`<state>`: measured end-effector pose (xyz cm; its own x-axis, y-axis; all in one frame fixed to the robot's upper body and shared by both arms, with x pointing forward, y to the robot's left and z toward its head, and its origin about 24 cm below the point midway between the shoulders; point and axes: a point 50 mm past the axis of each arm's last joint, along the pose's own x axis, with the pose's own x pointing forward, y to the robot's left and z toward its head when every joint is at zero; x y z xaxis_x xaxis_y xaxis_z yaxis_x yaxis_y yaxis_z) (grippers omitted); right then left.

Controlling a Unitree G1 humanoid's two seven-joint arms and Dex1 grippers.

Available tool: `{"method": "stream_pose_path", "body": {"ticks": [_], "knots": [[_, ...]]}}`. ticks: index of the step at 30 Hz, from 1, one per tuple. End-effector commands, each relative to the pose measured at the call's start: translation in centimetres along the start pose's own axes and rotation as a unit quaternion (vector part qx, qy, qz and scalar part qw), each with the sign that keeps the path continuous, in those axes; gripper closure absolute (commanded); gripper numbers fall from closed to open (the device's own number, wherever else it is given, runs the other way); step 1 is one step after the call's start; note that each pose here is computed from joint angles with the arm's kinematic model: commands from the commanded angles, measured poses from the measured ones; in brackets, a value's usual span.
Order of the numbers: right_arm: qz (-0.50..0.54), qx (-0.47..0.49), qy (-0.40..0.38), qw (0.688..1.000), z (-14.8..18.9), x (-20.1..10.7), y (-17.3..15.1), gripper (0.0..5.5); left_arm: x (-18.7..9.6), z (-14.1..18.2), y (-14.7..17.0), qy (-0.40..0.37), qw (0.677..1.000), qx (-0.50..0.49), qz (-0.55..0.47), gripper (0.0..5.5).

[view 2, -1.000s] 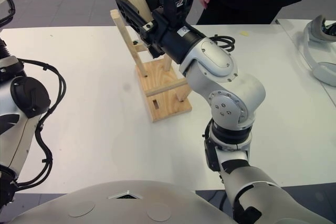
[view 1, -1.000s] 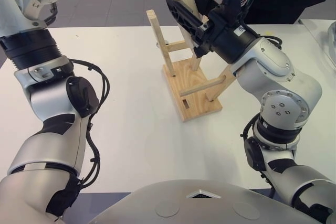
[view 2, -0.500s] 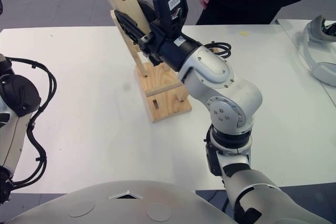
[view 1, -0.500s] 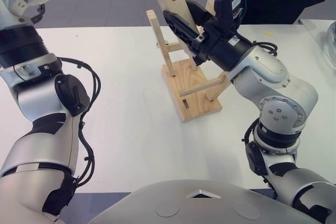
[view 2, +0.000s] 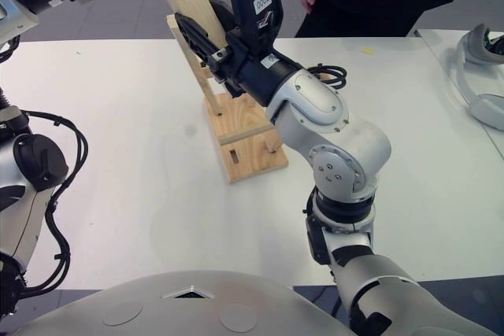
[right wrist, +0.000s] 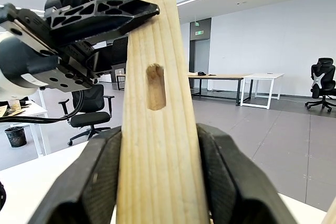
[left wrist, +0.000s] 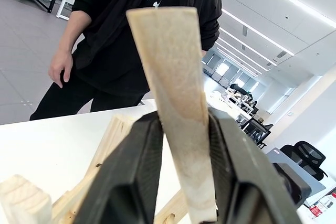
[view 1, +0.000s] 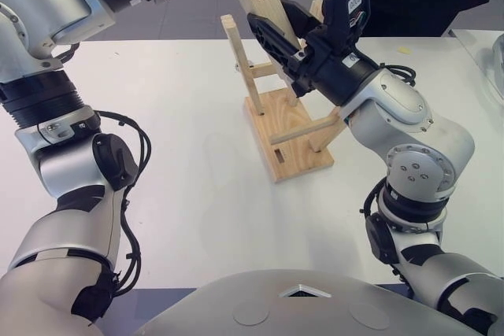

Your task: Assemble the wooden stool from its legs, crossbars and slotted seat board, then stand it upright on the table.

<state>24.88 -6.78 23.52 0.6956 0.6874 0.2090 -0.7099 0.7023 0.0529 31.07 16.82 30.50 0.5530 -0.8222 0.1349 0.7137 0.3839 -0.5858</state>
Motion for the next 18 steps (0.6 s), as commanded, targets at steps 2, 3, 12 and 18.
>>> {"method": "stream_pose_path", "body": {"ticks": [2,3,12,18], "knots": [[0.004,-0.002,-0.005,1.000,0.0,-0.3,0.4,3.39,0.3,1.9,-0.9,-0.034,0.999,0.026,0.030,3.98],[0.004,-0.002,-0.004,1.000,-0.1,-0.3,0.4,3.39,0.5,1.8,-0.9,-0.035,0.999,0.025,0.030,3.87],[0.007,0.002,0.001,1.000,-0.7,-0.5,0.8,3.39,0.7,-0.5,0.4,-0.024,0.999,0.008,0.048,2.92],[0.001,0.001,0.000,1.000,-0.7,-0.5,0.6,3.39,0.3,0.5,0.7,-0.043,0.998,0.009,0.053,3.89]]}}
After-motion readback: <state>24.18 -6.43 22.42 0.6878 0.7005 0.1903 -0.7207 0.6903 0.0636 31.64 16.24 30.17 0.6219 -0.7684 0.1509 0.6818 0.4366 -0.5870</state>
